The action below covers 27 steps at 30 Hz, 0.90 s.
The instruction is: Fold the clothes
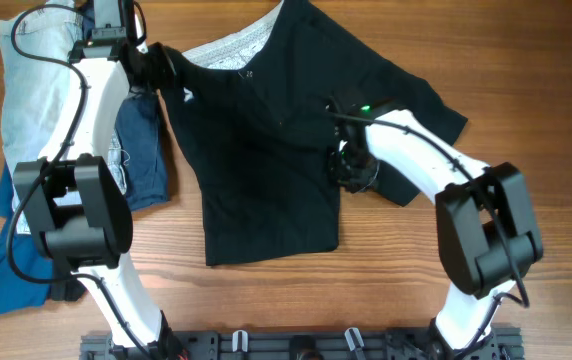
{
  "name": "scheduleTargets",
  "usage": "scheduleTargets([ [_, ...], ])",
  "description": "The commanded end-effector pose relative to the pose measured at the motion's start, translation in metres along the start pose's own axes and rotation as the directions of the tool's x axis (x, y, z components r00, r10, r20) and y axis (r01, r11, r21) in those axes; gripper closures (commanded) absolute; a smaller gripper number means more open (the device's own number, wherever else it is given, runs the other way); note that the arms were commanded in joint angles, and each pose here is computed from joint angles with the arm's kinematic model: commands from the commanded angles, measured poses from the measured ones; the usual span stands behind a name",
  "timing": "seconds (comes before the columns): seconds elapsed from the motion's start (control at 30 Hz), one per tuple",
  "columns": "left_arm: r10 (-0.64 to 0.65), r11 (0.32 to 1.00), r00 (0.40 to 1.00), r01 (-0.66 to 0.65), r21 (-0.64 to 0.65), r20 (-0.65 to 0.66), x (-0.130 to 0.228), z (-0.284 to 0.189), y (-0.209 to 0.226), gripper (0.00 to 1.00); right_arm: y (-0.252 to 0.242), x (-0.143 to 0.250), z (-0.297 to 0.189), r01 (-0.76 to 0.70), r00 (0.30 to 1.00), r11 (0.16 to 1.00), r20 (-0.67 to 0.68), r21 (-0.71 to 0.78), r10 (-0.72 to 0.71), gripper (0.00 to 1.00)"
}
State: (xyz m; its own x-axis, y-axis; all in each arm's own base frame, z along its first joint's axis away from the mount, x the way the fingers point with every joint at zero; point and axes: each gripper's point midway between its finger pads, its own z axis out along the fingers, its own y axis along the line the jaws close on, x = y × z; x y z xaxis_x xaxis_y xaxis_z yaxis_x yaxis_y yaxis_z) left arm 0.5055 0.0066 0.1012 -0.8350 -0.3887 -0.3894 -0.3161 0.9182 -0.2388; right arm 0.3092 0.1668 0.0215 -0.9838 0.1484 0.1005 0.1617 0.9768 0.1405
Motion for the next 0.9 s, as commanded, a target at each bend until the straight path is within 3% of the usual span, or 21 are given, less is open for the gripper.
scheduleTargets([
  [0.0, -0.009, 1.0, 0.999, 0.01, 0.014, -0.038, 0.009, -0.008, -0.004, 0.96, -0.027, -0.027, -0.014, -0.042, 0.997, 0.999, 0.069, -0.009, 0.043, 0.96],
  [0.1, -0.009, 0.999, 0.998, 0.012, 0.048, -0.067, 0.015, -0.01, -0.01, 0.95, -0.048, -0.048, -0.019, -0.08, 0.991, 0.996, 0.109, -0.034, 0.084, 0.96],
  [0.17, -0.008, 0.997, 0.997, 0.014, 0.08, -0.078, 0.017, -0.011, -0.015, 0.67, -0.053, -0.057, -0.021, -0.083, 0.988, 0.995, 0.129, -0.051, 0.089, 0.96],
  [0.23, -0.006, 0.993, 0.996, 0.017, 0.117, -0.092, 0.019, -0.012, -0.022, 0.19, -0.058, -0.062, -0.022, -0.093, 0.985, 0.994, 0.139, -0.055, 0.1, 0.96],
  [0.27, -0.006, 0.991, 0.996, 0.018, 0.13, -0.093, 0.019, -0.014, -0.024, 0.03, -0.06, -0.062, -0.019, -0.091, 0.986, 0.995, 0.133, -0.052, 0.097, 0.96],
  [0.53, 0.01, 0.987, 0.997, -0.023, 0.157, 0.082, -0.011, -0.08, -0.036, 0.0, -0.075, -0.068, 0.023, -0.117, 0.991, 0.993, 0.066, -0.028, 0.119, 0.96],
  [0.77, 0.048, 0.978, 0.987, -0.077, 0.194, 0.151, -0.012, -0.115, -0.059, 0.0, -0.14, -0.129, 0.04, -0.249, 0.942, 0.968, 0.225, -0.025, 0.248, 0.96],
  [0.87, 0.06, 0.982, 0.986, -0.086, 0.169, 0.155, -0.01, -0.113, -0.061, 0.0, -0.166, -0.156, 0.048, -0.228, 0.926, 0.972, 0.296, -0.06, 0.235, 0.96],
])
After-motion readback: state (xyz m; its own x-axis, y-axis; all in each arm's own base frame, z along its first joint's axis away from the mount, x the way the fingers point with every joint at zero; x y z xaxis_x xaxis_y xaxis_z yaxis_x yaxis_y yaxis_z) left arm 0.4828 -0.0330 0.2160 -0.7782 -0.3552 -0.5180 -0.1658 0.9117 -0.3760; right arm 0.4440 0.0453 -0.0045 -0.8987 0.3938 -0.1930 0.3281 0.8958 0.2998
